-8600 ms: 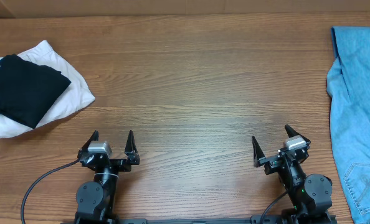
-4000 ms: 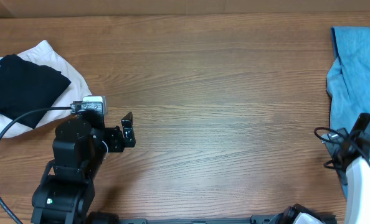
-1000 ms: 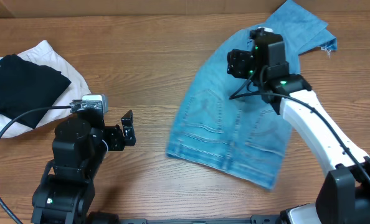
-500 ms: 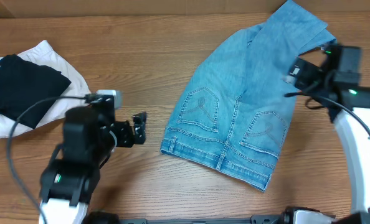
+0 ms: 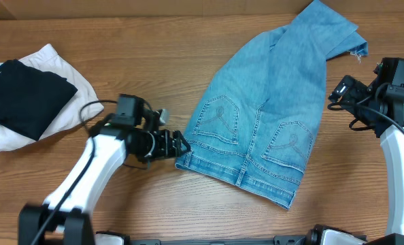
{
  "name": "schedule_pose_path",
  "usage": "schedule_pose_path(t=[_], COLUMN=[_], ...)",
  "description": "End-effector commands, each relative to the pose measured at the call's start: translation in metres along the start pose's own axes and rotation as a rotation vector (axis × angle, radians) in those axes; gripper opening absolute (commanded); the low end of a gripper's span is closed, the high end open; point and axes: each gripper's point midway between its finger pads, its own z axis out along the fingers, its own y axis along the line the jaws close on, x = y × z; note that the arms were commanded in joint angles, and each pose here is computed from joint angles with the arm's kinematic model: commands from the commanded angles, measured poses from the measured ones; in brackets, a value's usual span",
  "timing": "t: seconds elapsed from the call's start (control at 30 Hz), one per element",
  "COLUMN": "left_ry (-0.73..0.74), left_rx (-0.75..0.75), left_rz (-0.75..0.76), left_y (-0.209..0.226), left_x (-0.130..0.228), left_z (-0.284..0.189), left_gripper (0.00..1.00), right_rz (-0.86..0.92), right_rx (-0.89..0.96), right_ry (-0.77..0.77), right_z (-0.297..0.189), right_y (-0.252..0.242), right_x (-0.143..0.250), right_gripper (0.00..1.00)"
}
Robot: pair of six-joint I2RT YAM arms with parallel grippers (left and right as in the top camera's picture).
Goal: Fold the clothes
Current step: 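Grasp the jeans waistband with the left gripper and pull it left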
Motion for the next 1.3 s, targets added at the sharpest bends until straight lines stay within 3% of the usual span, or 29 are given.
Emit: schedule_pose_path(t=[0.0,0.07,0.13,0.17,0.2,0.27,0.4,0.5,0.7,0.87,0.97,1.27], left_ry=[0.094,0.132,0.15,0.155,0.159,0.16,0.107,0.01,-0.341,-0.584,-0.593,-0.482], left_rx=[0.057,0.049,0.045,0.042,0.038,0.02,-0.073,-0.144,-0.163,-0.215,-0.249,-0.261], left_rz=[-0.012,-0.015,-0.014,-0.018,-0.02,-0.024,-0.05,-0.074,0.001,0.109,0.157,0.156], left_y=[-0.013,-0.01,-0.008,-0.006,-0.005,0.0,0.017,0.025,-0.011,-0.061,-0.072,-0.064], left_x=[0.01,0.014,0.015,0.015,0.015,0.015,0.0,-0.031,-0.105,-0.121,-0.113,-0.093], left_z=[0.019,0.031,0.04,0.043,0.045,0.046,0.03,-0.015,-0.177,-0.284,-0.298,-0.28], left_gripper=[0.89,0.88,0.8,0.69,0.51,0.04,0.04,0.04,0.04,0.04,0.04,0.04], right_rz=[-0.002,-0.002,-0.002,-0.002,-0.002,-0.002,-0.005,-0.005,-0.005,-0.005,-0.005,-0.029], right_rx=[-0.004,-0.004,-0.004,-0.004,-0.004,-0.003,0.001,0.002,0.001,0.002,0.001,-0.077], right_ry=[-0.032,-0.032,-0.032,-0.032,-0.031,-0.028,-0.019,-0.018,-0.017,-0.016,-0.016,0.017], right_z=[-0.007,-0.007,-0.007,-0.007,-0.007,-0.007,-0.007,-0.007,-0.007,-0.006,-0.006,-0.002], right_y=[0.002,0.002,0.002,0.002,0.002,0.001,0.0,0.0,0.0,0.0,0.0,0.015], right_x=[-0.01,-0.01,-0.01,-0.01,-0.01,-0.009,-0.007,-0.006,-0.006,-0.006,-0.006,-0.002], right_gripper=[1.0,1.0,1.0,1.0,1.0,1.0,1.0,1.0,1.0,1.0,1.0,1.0])
